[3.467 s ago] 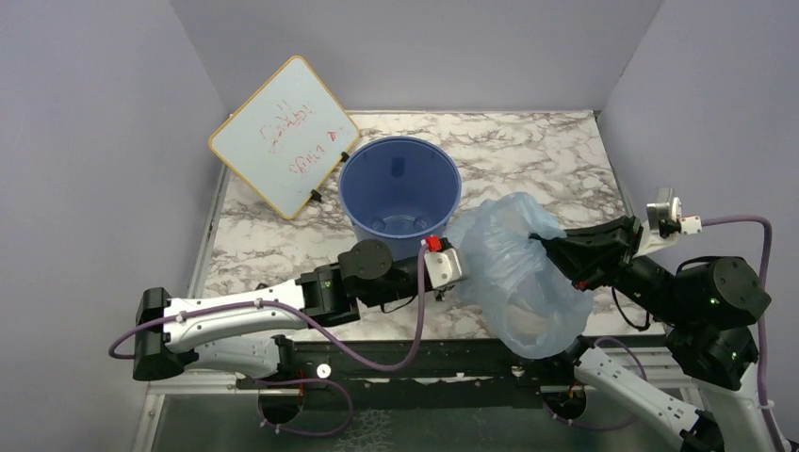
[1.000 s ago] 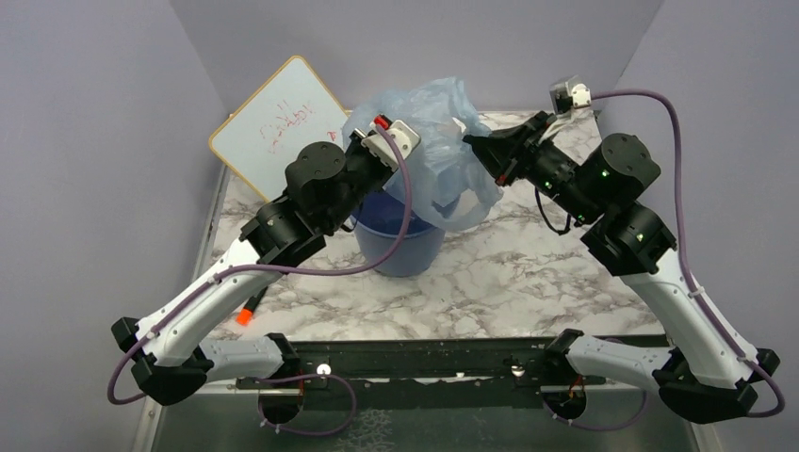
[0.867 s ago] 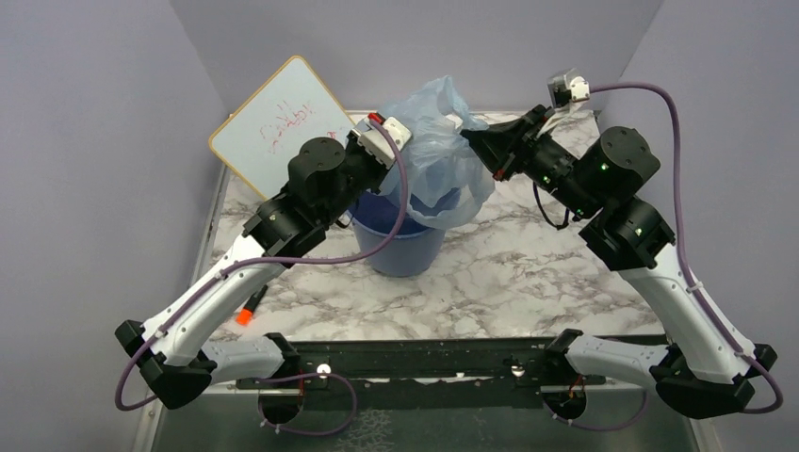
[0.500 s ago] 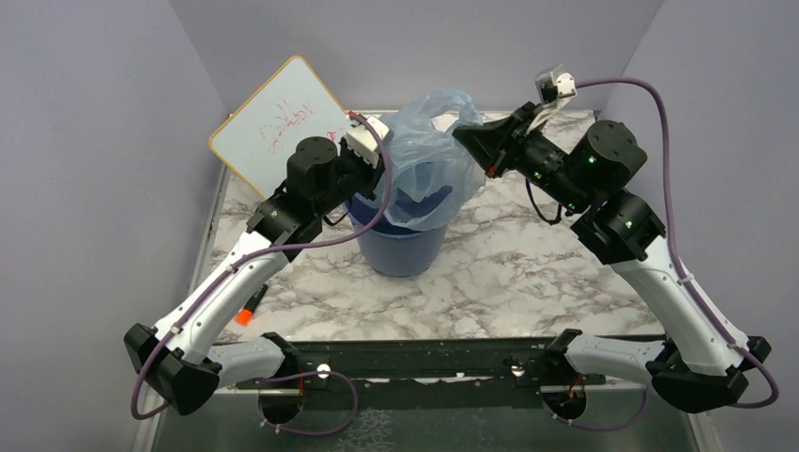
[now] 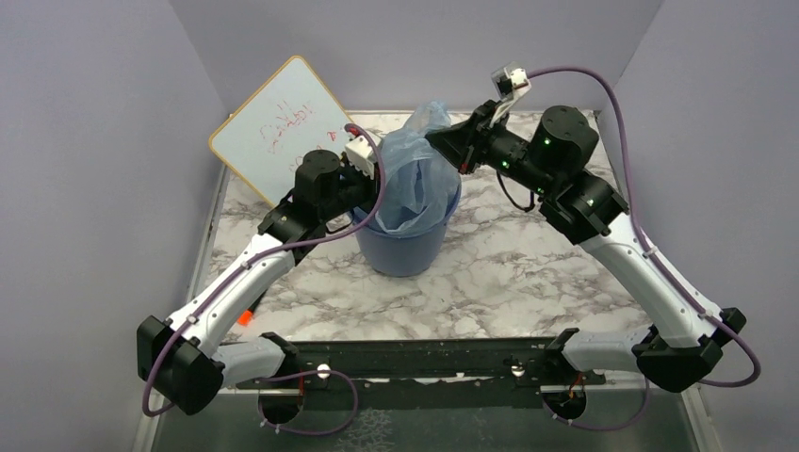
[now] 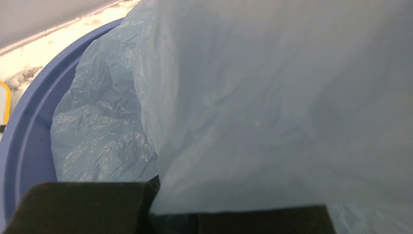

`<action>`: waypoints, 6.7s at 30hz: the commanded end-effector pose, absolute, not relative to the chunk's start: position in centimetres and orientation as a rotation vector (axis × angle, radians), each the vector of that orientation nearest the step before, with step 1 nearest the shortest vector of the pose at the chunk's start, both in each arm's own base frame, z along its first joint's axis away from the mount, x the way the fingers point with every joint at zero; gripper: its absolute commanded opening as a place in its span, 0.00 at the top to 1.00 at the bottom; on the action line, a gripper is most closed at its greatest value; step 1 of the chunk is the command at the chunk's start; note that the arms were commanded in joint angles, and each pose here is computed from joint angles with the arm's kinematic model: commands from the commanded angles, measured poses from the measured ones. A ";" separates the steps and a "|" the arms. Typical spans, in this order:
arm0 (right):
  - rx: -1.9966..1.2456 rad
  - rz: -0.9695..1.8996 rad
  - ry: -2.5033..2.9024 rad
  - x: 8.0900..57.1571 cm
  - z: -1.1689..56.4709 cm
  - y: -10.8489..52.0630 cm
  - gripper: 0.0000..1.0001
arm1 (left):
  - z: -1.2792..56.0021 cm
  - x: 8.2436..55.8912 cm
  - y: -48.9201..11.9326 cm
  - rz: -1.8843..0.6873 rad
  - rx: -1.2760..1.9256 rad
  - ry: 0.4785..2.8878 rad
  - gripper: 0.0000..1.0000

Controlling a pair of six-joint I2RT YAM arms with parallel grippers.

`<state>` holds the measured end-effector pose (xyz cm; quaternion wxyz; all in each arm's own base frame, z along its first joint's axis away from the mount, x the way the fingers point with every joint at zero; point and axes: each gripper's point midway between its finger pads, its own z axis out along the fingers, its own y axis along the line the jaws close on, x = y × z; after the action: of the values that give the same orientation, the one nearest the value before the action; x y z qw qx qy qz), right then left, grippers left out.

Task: Put the trash bags into the trash bin
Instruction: Place the trash bag in the trash bin.

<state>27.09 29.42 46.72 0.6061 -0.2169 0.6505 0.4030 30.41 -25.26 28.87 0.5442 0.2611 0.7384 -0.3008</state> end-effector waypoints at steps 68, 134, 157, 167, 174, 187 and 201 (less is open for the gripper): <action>-0.997 0.184 2.519 31.1 6.8 33.2 0.99 | 27.1 28.7 -15.4 -0.305 0.294 1.978 0.06; -0.376 0.777 1.775 26.0 37.7 28.6 0.99 | 34.4 24.4 -21.4 -0.637 0.303 1.716 0.10; -0.514 0.922 1.730 23.5 38.1 30.2 0.95 | 37.1 19.3 -29.9 -0.804 1.156 1.177 0.05; -0.590 0.954 1.731 22.7 37.8 30.9 0.95 | 34.6 21.6 -31.0 -0.788 1.133 1.317 0.51; -0.543 0.903 1.715 22.7 38.5 29.2 0.83 | 36.2 23.9 -28.9 -0.700 0.892 1.407 1.00; -0.563 0.890 1.682 21.2 38.1 27.5 0.84 | 36.5 22.2 -27.7 -0.839 0.713 1.442 1.00; -0.611 0.872 1.756 21.7 36.4 28.5 0.57 | 36.0 21.6 -26.5 -0.786 0.754 1.481 0.93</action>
<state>22.33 29.10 35.34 0.5102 -0.2421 0.7379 0.3696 21.53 -27.67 34.82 0.5889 0.3396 0.6410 -0.3565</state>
